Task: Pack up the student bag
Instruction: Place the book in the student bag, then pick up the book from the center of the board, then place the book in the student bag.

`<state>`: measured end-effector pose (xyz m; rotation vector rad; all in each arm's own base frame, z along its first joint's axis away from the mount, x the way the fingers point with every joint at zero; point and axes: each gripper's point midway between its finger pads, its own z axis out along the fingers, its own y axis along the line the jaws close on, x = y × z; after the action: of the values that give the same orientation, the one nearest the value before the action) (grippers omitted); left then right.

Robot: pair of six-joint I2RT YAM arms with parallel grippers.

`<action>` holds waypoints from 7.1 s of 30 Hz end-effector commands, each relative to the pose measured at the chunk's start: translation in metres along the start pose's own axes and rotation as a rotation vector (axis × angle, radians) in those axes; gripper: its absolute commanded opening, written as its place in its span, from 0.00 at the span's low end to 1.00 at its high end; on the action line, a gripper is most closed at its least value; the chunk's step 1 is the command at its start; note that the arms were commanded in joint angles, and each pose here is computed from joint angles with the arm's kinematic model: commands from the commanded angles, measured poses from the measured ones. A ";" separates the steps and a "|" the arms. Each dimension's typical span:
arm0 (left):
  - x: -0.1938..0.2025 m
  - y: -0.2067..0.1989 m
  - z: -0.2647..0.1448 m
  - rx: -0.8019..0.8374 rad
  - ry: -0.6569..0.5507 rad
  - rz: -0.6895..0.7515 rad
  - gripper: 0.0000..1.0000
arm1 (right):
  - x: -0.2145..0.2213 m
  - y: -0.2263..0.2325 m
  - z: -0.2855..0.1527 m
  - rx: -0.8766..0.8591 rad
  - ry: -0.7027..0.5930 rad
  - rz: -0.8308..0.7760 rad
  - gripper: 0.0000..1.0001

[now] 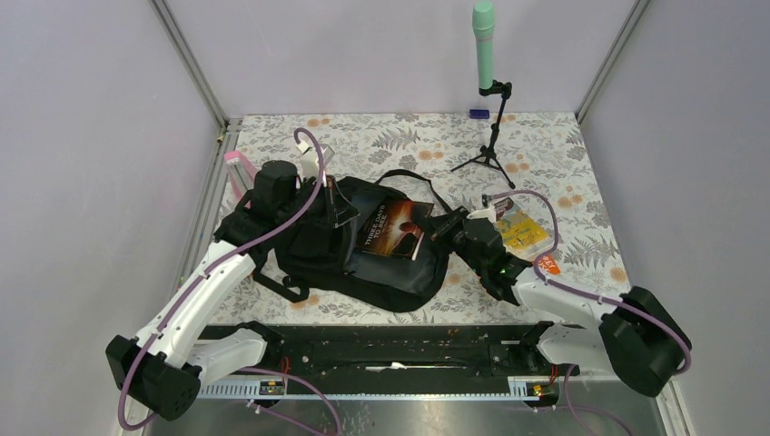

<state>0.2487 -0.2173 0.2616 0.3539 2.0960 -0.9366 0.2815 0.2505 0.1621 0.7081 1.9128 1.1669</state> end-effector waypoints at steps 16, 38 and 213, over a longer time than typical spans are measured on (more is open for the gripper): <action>-0.036 -0.025 -0.008 0.102 -0.139 0.075 0.00 | 0.059 0.026 0.077 -0.110 -0.031 0.086 0.00; -0.036 -0.023 -0.008 0.093 -0.140 0.076 0.00 | -0.002 -0.063 0.012 0.340 -0.155 -0.548 0.00; -0.033 0.006 -0.013 -0.077 -0.130 0.093 0.00 | -0.122 0.073 -0.131 -0.222 -0.125 -0.490 0.00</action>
<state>0.2571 -0.1901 0.2580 0.3175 2.1094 -0.7372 0.2496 0.0923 0.2445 0.3321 1.8474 0.8073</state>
